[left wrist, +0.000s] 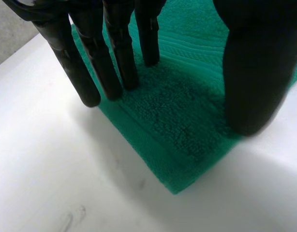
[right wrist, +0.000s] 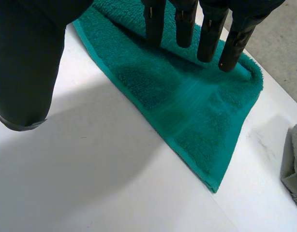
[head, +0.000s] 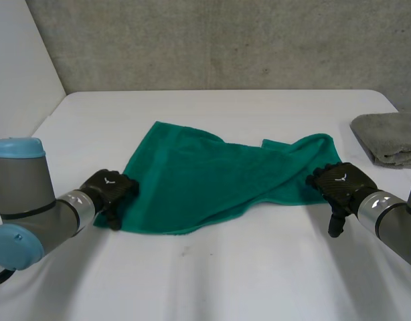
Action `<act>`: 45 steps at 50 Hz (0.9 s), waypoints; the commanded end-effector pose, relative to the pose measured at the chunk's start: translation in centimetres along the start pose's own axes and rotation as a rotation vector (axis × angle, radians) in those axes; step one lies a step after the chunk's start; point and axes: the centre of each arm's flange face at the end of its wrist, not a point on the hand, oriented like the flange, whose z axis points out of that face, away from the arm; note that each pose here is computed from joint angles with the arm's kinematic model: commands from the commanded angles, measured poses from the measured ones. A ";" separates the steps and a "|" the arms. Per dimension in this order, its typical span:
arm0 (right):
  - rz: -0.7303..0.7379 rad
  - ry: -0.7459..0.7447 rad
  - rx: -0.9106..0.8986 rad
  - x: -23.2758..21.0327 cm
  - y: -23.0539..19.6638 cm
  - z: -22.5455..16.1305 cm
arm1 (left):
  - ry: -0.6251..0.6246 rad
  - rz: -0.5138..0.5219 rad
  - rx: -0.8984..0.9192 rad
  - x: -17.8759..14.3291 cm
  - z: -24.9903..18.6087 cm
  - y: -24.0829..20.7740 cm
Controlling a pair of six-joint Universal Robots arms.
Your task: Fold the laundry.
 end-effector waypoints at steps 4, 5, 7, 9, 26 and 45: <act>0.002 -0.003 -0.005 -0.1 0.1 0.0 | -0.032 0.015 0.044 -0.6 0.4 -0.8; 0.002 -0.004 -0.006 -0.1 0.2 -0.1 | -0.036 0.019 0.053 -0.5 0.4 -0.9; 0.002 -0.004 -0.006 -0.1 0.2 -0.1 | -0.039 0.024 0.063 -0.4 0.5 -1.0; 0.002 -0.005 -0.007 -0.2 0.2 -0.1 | -0.045 0.027 0.071 -0.5 0.6 -1.1; 0.100 0.070 -0.022 3.4 -0.5 -0.2 | -0.174 0.029 0.152 -1.9 -2.9 -4.7; 0.147 -0.011 -0.003 6.1 1.5 5.1 | -0.215 -0.055 0.311 -2.2 -7.6 -9.2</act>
